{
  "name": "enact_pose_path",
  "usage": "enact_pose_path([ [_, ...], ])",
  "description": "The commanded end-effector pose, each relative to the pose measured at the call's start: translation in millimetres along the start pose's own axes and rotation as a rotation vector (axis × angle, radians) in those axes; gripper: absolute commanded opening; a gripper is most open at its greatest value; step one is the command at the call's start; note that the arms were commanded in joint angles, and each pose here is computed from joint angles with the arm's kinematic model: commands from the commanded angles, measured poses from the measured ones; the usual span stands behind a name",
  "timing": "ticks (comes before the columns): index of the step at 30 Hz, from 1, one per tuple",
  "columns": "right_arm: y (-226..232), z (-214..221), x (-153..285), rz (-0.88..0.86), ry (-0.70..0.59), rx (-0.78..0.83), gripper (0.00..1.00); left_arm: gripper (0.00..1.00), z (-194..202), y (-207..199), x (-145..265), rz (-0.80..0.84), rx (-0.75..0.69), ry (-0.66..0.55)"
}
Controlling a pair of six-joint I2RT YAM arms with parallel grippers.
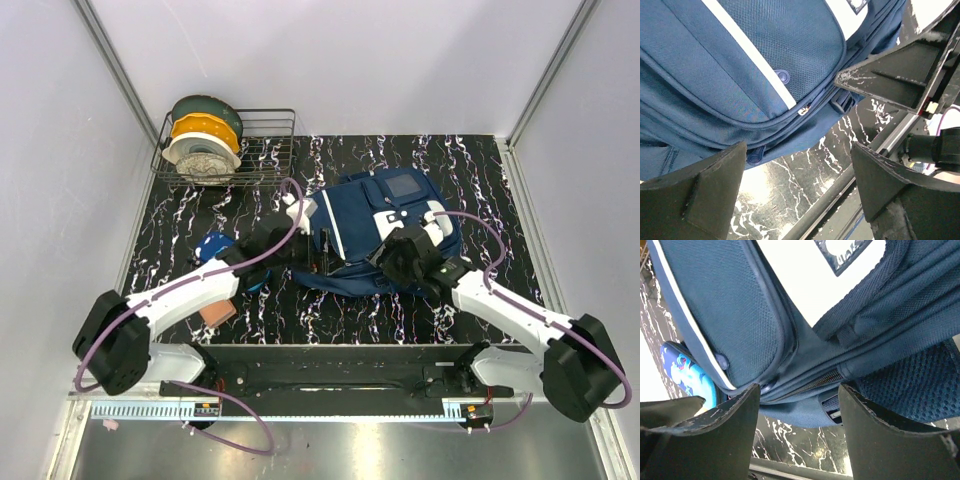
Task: Pack the student bag
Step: Unzip the student bag at the center of the board.
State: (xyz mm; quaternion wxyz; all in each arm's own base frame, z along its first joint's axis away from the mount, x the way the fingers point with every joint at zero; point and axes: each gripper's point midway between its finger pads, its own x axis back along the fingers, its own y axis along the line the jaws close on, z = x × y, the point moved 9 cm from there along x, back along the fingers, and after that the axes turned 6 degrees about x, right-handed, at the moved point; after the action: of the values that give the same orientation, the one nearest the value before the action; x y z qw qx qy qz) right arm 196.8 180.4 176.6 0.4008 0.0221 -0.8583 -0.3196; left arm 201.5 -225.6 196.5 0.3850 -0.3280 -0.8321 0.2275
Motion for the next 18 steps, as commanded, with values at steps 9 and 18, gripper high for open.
enact_pose_path([
  [9, 21, 0, -31, -0.208, 0.016, -0.138, 0.58, 0.86, 17, 9, -19, -0.053, -0.022, 0.114],
  [18, 29, -5, -13, -0.305, 0.003, -0.183, 0.63, 0.83, 35, 33, -26, -0.179, 0.004, 0.150],
])
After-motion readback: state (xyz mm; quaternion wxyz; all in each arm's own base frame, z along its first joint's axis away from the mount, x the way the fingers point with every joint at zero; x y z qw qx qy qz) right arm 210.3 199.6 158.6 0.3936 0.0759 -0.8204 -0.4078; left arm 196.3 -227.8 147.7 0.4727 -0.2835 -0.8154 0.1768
